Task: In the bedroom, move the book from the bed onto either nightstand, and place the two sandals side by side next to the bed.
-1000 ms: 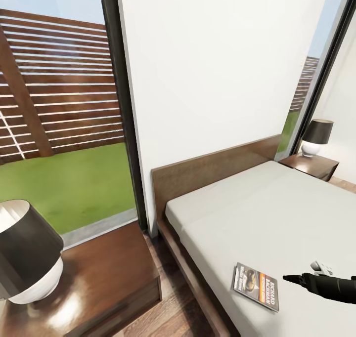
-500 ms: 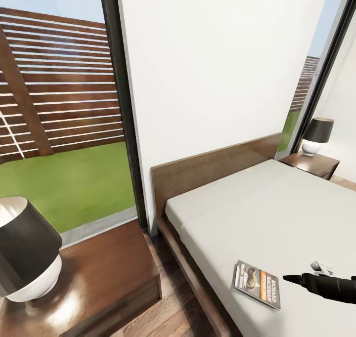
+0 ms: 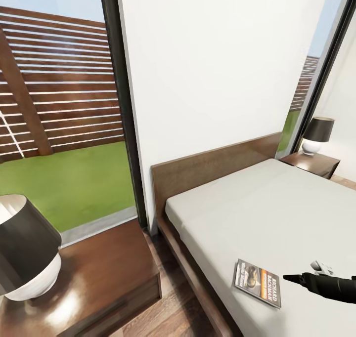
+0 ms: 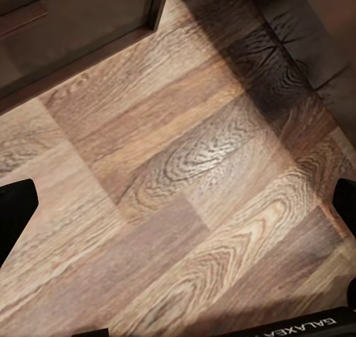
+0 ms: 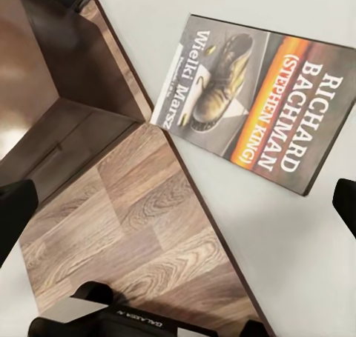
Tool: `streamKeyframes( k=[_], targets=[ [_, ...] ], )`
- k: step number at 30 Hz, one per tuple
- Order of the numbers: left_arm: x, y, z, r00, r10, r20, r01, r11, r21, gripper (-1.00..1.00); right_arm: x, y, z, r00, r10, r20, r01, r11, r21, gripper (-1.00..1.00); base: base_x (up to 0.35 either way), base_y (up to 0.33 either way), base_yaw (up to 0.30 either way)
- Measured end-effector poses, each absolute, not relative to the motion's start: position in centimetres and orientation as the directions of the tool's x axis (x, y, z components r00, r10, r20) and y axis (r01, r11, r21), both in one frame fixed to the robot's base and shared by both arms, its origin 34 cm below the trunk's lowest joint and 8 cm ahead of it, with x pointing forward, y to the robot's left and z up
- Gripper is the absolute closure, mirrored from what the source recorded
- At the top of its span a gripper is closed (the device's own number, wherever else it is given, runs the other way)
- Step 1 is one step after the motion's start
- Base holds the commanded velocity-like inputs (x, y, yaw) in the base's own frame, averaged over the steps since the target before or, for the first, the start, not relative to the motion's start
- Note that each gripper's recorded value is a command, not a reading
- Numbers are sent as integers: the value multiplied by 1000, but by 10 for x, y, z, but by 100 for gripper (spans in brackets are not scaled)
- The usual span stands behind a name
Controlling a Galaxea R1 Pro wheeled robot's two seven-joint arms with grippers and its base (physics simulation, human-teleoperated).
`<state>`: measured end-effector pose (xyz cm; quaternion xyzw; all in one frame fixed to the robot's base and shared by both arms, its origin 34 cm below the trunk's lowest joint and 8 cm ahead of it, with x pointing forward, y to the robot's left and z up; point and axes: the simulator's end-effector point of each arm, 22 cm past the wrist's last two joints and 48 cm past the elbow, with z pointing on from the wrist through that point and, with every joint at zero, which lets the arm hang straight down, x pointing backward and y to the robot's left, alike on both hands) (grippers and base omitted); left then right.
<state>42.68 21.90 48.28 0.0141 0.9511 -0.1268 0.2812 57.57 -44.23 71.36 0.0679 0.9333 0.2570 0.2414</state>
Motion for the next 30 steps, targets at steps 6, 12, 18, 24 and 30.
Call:
streamKeyframes(
  k=[6, 12, 18, 24, 30],
  targets=[
    [426, 219, 472, -841, -44, -539, 98, 967, -233, -100, 575, -442, 703, -874, 251, -417, 2, 859, 512, -100, 0, 0, 0],
    [426, 219, 467, -841, -43, -540, 99, 967, -233, -100, 575, -443, 699, -873, 251, -419, 1, 859, 511, -100, 0, 0, 0],
    [426, 220, 467, -840, -43, -540, 100, 968, -232, -100, 576, -443, 699, -872, 250, -421, 0, 860, 511, -100, 52, 0, 0],
    [426, 220, 467, -840, -43, -540, 99, 968, -231, -100, 576, -443, 699, -872, 249, -421, -1, 860, 510, -100, 124, 0, 0],
    [426, 220, 467, -841, -43, -540, 99, 968, -231, -100, 575, -444, 698, -873, 251, -418, 3, 860, 509, -100, 12, 0, 0]
  ],
)
